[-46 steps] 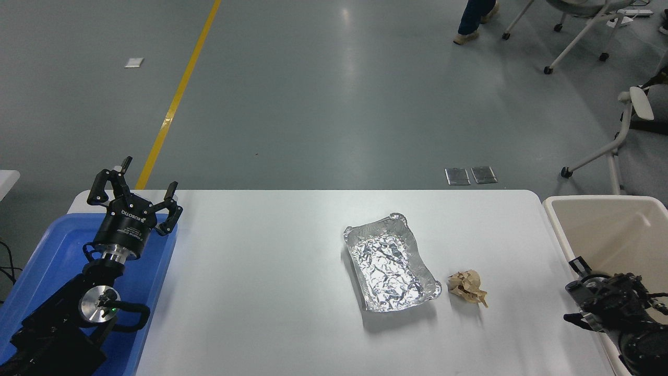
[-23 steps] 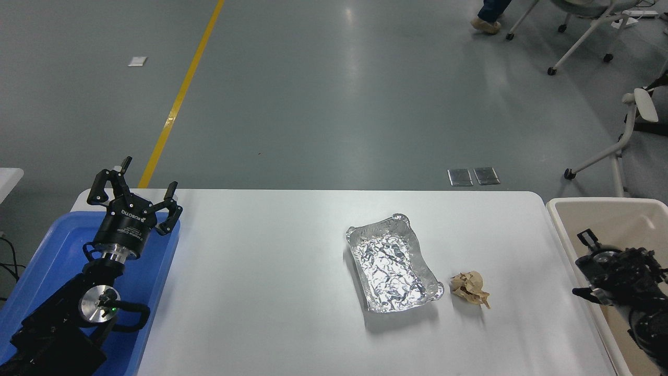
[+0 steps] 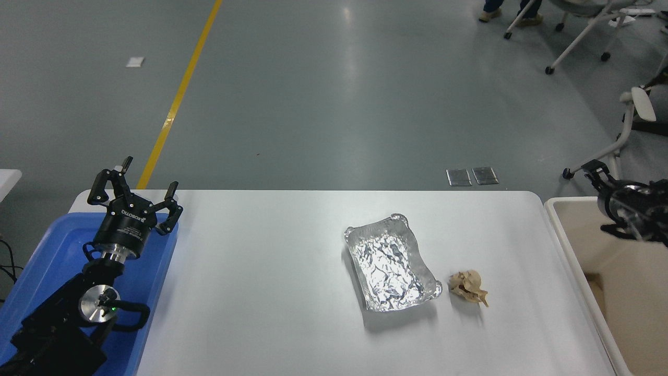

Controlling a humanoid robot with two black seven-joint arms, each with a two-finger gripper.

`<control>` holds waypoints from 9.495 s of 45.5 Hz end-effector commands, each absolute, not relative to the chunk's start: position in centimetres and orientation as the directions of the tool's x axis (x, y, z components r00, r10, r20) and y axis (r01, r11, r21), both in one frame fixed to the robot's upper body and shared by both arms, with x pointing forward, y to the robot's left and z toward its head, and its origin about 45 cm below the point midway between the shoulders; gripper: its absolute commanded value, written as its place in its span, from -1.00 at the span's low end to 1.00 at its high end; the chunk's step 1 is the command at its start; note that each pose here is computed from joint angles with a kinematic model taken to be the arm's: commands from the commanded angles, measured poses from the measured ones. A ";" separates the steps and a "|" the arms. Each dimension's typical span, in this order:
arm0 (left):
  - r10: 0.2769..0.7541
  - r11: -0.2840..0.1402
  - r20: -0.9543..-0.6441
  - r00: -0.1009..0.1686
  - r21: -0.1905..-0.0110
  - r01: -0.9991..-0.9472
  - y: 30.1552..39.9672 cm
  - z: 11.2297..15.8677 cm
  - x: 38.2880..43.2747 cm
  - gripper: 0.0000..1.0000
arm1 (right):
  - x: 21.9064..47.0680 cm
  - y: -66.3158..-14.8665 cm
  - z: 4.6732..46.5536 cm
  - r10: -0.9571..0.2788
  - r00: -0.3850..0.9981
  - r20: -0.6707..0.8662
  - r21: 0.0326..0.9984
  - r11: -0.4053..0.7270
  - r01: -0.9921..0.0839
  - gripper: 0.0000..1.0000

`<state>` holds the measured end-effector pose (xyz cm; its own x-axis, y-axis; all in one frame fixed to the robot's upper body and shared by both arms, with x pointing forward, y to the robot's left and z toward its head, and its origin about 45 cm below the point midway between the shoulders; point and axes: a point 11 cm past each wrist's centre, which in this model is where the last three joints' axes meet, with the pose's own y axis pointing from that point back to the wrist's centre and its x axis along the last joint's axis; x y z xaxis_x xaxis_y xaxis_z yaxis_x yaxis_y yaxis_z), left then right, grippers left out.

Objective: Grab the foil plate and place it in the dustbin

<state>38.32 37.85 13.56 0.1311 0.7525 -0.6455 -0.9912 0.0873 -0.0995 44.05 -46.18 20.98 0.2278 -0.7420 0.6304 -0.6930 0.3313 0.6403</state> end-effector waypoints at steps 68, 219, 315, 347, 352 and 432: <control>0.752 0.089 -0.646 0.131 -0.098 -0.991 37.83 13.54 38.31 0.97 | 39.3 -18.0 39.1 0.100 0.897 0.430 0.903 -0.051 -0.427 1.00; 0.753 0.086 -0.645 0.128 -0.097 -0.992 37.90 13.52 38.31 0.97 | 38.9 -21.0 6.6 -0.298 0.885 0.358 0.914 -0.082 -0.397 -1.00; 0.753 0.087 -0.645 0.129 -0.096 -0.992 37.88 13.50 38.30 0.97 | 43.9 -20.9 38.8 -0.119 0.874 0.471 0.826 -0.290 -0.484 -1.00; 0.753 0.086 -0.645 0.128 -0.097 -0.992 37.90 13.52 38.31 0.97 | 51.7 -36.5 34.0 -0.565 0.570 0.597 0.688 -0.006 -0.726 -1.00; 0.754 0.085 -0.644 0.128 -0.097 -0.992 37.97 13.55 38.30 0.97 | 51.9 -39.7 33.1 -0.595 0.482 0.643 0.645 0.083 -0.759 -1.00; 0.754 0.086 -0.644 0.129 -0.098 -0.991 37.94 13.58 38.32 0.97 | 27.4 -61.6 10.5 -0.699 -0.112 0.706 0.650 0.703 -0.287 -1.00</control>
<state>38.32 37.86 13.55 0.1299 0.7526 -0.6455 -0.9914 0.0869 -0.0982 29.19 -61.03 11.48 -0.1086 -0.6987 0.7071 -0.3201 0.6980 0.6406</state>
